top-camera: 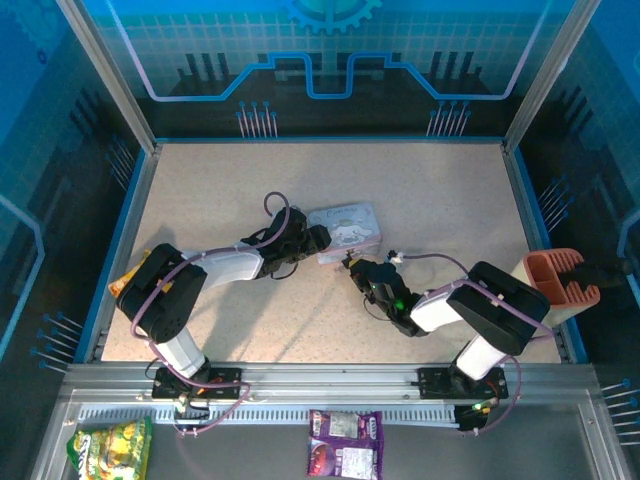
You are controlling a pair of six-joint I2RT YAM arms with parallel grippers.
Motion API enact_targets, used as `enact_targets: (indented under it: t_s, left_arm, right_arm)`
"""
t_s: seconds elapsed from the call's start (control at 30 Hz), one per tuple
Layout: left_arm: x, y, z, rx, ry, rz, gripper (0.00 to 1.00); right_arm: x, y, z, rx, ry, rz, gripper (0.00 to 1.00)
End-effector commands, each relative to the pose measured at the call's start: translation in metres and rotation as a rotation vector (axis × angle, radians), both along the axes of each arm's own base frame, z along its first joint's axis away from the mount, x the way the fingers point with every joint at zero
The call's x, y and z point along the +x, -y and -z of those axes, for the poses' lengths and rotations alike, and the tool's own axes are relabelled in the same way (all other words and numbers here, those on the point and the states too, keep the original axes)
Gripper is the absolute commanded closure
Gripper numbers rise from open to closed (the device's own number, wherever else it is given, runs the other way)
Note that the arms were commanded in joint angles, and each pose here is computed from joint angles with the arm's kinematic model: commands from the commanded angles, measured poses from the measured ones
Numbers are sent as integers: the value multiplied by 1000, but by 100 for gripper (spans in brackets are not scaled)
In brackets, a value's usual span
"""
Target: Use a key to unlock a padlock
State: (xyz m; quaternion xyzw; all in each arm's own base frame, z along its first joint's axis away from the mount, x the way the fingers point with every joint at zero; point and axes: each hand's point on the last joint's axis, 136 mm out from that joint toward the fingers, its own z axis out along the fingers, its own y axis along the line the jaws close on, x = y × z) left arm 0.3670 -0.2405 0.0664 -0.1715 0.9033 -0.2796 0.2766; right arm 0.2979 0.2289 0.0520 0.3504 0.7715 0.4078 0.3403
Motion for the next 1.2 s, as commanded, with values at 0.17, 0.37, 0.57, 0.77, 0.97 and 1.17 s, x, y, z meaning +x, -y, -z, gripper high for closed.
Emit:
enact_targets:
  t_s: [0.17, 0.37, 0.57, 0.77, 0.97, 1.17]
  left_arm:
    - [-20, -24, 27, 118, -105, -18, 26]
    - [-19, -22, 29, 119, -113, -13, 26]
    - [-22, -25, 31, 127, -116, -16, 26]
    - [-22, -23, 32, 121, -119, -13, 26]
    - [-23, -22, 33, 117, -120, -12, 26]
    - [-24, -21, 37, 111, -126, -13, 26]
  right_arm:
    - [-2, 30, 9, -120, -49, 39, 100]
    - [-4, 23, 16, -236, -127, -64, 100]
    - [-10, 38, 30, -329, -194, -59, 100]
    - [-4, 36, 26, -303, -191, -53, 100]
    - [7, 29, 12, -54, -120, -1, 100]
    - [10, 33, -5, 15, -81, 65, 100]
